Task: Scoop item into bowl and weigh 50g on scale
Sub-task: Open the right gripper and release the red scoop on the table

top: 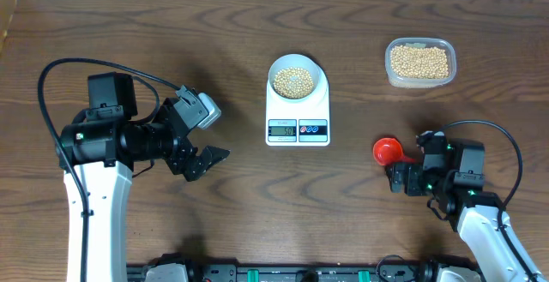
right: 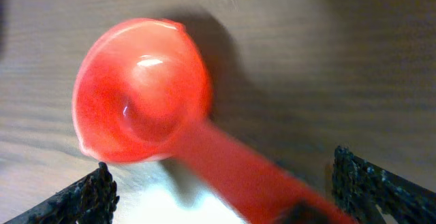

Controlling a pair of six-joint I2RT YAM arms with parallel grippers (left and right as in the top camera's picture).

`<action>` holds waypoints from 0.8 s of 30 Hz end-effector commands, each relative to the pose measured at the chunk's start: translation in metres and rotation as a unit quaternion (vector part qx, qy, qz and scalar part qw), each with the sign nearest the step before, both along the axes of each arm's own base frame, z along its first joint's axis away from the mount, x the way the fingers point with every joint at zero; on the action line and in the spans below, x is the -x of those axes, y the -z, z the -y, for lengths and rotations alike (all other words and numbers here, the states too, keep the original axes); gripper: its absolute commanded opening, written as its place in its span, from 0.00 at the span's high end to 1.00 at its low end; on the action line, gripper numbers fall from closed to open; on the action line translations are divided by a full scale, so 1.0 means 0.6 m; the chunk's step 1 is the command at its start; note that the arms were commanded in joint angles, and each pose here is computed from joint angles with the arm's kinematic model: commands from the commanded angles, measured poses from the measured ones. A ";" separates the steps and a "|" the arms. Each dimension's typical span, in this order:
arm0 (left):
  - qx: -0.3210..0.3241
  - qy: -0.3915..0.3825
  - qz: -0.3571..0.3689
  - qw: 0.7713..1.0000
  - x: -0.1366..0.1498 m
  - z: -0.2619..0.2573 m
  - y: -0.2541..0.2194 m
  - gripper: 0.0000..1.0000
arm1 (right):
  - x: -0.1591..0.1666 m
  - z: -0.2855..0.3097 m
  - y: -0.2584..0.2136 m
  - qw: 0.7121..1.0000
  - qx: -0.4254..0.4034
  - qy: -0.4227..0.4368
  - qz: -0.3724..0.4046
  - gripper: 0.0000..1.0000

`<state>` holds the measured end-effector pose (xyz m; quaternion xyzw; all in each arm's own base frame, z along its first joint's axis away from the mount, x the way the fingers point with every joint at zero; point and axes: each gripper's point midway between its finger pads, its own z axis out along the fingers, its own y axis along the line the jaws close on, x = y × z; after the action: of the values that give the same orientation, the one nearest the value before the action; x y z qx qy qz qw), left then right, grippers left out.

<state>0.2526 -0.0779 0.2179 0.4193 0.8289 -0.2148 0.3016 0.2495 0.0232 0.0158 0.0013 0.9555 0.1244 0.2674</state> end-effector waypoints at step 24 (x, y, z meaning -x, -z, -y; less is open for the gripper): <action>0.003 0.008 0.020 1.000 -0.003 0.004 -0.019 0.07 | -0.070 -0.007 -0.073 0.991 0.028 -0.040 0.122 0.01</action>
<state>0.2526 -0.0779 0.2179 0.4193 0.8289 -0.2148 0.3016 0.2834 0.0472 0.0569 -0.0301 0.9132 0.1885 0.3601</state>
